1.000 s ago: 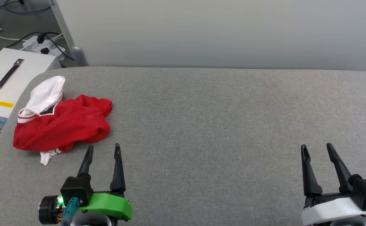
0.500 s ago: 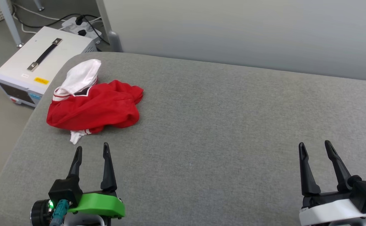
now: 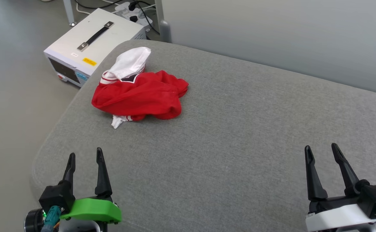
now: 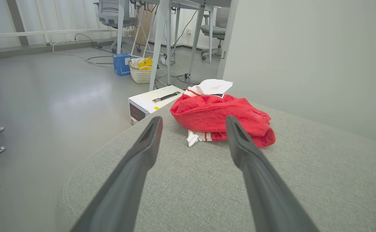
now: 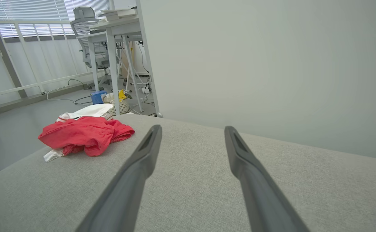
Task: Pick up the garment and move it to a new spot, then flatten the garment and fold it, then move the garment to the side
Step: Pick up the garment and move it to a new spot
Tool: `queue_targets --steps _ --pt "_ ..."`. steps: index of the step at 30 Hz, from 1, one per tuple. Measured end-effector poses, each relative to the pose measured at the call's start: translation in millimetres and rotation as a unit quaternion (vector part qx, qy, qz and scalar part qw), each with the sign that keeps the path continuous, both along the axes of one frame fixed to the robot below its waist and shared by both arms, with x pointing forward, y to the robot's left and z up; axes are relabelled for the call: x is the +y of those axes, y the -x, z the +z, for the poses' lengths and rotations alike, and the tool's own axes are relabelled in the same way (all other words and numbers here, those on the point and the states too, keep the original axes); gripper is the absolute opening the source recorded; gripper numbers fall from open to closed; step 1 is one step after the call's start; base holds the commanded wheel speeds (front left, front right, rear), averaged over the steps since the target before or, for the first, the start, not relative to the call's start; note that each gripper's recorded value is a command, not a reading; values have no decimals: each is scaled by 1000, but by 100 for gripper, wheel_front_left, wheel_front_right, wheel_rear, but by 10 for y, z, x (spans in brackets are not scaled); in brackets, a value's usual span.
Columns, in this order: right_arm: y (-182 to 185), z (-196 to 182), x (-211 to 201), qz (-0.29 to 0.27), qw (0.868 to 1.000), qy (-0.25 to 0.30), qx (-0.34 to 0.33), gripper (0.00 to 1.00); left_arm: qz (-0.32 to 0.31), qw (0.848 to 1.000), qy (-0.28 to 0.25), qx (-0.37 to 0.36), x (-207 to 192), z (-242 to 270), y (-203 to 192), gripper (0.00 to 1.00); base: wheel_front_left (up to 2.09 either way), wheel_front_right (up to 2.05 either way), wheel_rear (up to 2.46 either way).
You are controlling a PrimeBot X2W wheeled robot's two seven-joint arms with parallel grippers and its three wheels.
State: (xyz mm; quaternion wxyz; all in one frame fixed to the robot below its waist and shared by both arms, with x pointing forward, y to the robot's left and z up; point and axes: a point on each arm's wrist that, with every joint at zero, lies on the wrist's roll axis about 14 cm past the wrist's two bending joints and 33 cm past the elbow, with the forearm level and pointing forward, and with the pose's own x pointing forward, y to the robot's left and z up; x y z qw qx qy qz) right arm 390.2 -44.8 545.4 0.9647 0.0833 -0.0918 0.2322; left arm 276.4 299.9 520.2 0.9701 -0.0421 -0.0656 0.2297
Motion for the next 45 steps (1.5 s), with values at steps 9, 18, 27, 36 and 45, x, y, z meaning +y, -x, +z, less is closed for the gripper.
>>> queue_targets --steps 9,18,27,36,45 --pt "-32 -32 248 36 999 0 3 100 41 999 8 4 195 -32 223 100 0 0 0" --pt "-61 -53 257 35 999 5 2 100 25 999 21 -9 293 -6 90 100 0 0 0" --pt "-198 -144 49 1 1000 17 5 100 -20 997 -38 -62 594 560 -663 100 0 0 0" --pt "-339 -205 -178 -33 999 31 4 100 -81 993 -63 -56 730 852 -1497 100 0 0 0" --pt "-501 -334 -365 -53 998 46 10 100 -155 981 -40 111 673 468 -2110 100 0 0 0"
